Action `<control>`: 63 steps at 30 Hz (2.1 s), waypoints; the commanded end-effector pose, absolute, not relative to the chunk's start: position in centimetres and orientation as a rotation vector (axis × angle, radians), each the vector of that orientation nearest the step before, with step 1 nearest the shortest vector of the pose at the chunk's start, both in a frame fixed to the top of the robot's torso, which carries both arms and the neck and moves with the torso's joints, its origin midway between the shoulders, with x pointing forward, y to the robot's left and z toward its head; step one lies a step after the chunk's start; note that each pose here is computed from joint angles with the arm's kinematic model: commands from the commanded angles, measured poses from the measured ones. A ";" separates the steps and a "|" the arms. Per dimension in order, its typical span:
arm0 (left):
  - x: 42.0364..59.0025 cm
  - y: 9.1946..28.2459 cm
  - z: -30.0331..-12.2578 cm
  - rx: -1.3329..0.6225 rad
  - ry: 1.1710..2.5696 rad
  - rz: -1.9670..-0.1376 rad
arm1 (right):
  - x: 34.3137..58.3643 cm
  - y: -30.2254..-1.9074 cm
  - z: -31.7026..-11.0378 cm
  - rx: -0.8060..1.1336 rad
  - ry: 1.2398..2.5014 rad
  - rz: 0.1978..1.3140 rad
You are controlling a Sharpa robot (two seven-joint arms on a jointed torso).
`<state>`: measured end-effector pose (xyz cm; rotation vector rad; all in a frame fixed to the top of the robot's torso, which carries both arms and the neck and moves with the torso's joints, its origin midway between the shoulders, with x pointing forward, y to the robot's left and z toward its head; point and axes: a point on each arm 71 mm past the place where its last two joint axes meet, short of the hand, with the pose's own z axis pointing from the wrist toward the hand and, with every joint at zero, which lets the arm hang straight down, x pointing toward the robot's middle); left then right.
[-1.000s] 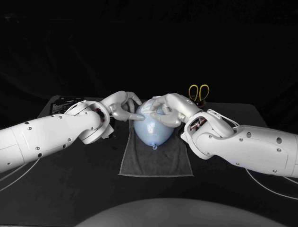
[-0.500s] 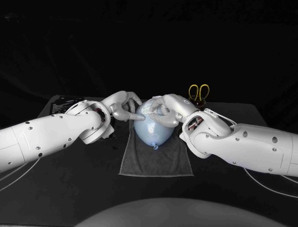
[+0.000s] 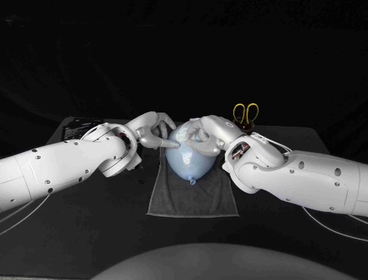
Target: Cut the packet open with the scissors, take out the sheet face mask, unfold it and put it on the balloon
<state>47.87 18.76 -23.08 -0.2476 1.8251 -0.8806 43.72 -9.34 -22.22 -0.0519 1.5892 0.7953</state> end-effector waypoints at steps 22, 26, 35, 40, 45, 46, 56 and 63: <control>47.8 18.6 -23.1 -0.239 1.838 -0.882 | 43.0 -10.3 -19.8 0.160 1.406 0.962; 47.8 18.6 -23.1 -0.238 1.839 -0.882 | 43.7 -10.7 -19.2 0.226 1.437 0.966; 47.8 18.5 -23.1 -0.240 1.831 -0.889 | 45.8 -11.4 -18.3 0.287 1.566 0.947; 47.8 18.4 -23.0 -0.246 1.815 -0.902 | 46.9 -11.6 -18.0 0.297 1.623 0.935; 47.8 18.4 -22.7 -0.266 1.782 -0.935 | 47.7 -11.8 -17.7 0.303 1.661 0.925; 47.7 18.3 -22.6 -0.276 1.770 -0.951 | 47.8 -11.8 -17.6 0.304 1.664 0.923; 47.5 18.5 -21.5 -0.437 1.677 -1.089 | 48.4 -12.1 -17.5 0.352 1.690 0.927; 47.2 19.5 -21.4 -0.567 1.728 -1.117 | 48.5 -12.2 -17.5 0.379 1.687 0.939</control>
